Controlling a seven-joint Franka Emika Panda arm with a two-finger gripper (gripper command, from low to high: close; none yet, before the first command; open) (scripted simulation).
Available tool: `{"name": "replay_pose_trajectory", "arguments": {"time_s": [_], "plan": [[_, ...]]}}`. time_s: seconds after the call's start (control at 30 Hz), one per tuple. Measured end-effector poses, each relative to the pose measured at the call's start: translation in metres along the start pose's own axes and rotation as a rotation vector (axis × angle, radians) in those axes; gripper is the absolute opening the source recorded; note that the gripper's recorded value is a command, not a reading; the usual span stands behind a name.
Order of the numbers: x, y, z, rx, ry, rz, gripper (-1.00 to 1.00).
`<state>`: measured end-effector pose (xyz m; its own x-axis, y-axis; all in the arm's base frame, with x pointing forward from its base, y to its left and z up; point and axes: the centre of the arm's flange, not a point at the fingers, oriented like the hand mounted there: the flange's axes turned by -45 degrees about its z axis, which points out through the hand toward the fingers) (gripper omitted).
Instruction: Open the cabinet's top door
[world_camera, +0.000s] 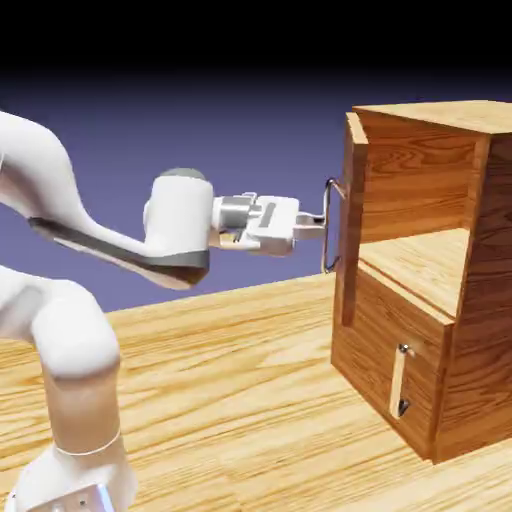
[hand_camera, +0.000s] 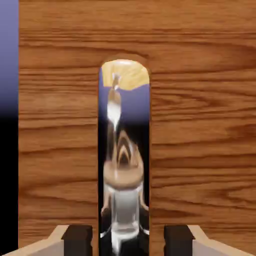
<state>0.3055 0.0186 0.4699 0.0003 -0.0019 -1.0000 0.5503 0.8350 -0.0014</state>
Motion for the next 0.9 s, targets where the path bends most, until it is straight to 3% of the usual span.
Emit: {"name": "replay_pose_trajectory", "arguments": {"time_s": [0.47, 0.9], "plan": [[0.0, 0.049, -0.071, 0.268, 0.001, 0.001, -1.0], [-0.001, 0.139, -0.142, 0.623, 0.002, 0.002, -1.0]]}}
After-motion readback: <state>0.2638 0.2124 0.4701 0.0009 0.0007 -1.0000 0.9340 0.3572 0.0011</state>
